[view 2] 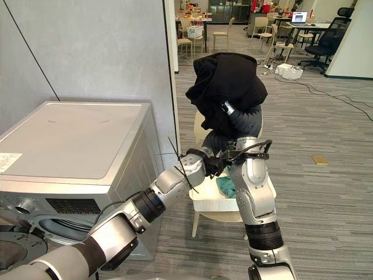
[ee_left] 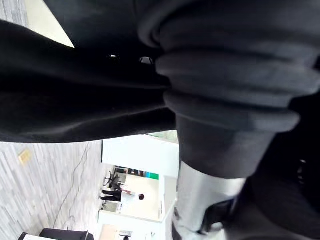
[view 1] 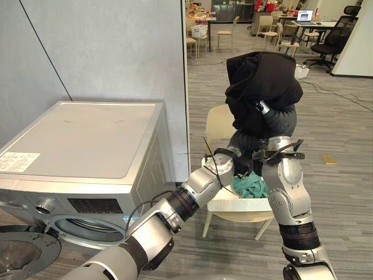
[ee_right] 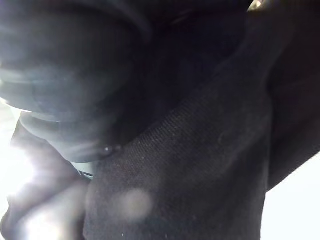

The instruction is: Pick up the laundry basket with both hands and put the clothes into the washing machine.

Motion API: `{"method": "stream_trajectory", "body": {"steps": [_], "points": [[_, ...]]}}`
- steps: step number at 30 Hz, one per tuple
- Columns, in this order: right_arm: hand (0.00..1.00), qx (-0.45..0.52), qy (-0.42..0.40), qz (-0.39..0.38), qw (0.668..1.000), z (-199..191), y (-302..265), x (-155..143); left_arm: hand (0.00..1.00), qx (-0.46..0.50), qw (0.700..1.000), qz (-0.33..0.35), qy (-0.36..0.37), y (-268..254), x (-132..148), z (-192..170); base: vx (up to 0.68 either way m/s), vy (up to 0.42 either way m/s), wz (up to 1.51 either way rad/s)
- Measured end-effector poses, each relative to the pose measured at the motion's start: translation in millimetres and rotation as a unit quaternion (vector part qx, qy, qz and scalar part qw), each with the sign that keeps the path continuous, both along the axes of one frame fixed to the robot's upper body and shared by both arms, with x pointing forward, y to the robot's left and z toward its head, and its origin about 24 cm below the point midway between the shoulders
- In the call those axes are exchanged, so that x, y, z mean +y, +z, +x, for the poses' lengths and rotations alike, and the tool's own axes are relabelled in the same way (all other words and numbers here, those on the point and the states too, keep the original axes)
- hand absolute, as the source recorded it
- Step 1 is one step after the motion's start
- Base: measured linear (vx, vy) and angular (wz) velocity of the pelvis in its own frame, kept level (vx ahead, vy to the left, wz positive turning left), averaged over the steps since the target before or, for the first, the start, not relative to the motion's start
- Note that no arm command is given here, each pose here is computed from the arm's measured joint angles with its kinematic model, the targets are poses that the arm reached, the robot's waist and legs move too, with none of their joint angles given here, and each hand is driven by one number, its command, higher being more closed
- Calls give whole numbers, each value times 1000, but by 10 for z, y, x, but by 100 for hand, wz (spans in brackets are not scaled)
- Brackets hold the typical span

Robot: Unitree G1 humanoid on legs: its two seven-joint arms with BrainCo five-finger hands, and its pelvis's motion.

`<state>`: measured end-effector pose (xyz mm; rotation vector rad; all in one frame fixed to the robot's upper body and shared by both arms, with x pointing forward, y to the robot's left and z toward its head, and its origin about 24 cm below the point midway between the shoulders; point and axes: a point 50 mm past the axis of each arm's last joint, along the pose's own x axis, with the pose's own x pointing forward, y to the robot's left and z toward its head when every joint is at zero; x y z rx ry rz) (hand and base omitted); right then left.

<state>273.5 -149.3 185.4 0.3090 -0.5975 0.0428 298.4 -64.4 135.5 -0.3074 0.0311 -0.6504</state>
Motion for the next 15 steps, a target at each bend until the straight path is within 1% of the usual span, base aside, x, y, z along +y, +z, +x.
{"method": "stream_trajectory", "body": {"steps": [5, 6, 7, 9, 13, 15], "points": [[100, -20, -20, 7, 1000, -92, 52, -109, 0, -30, 999, -11, -2, 129, 65, -12, 0, 0, 0], [100, -20, -38, 12, 999, -110, 36, -191, 0, -29, 999, -21, 7, 151, 113, 14, -45, -1, -1], [100, -9, -61, 16, 998, -136, -24, -303, 0, -33, 998, -52, 26, 236, 212, 52, -36, -1, 0], [100, 8, -85, 20, 996, -169, -105, -410, 0, -49, 995, -73, 38, 340, 282, 66, -44, -1, 3], [100, 20, -114, 25, 993, -212, -164, -534, 0, -65, 993, -87, 41, 423, 327, 42, -9, 0, 1], [100, 23, -127, 28, 991, -229, -181, -586, 0, -72, 991, -105, 43, 453, 355, 7, 0, 0, 0]]}}
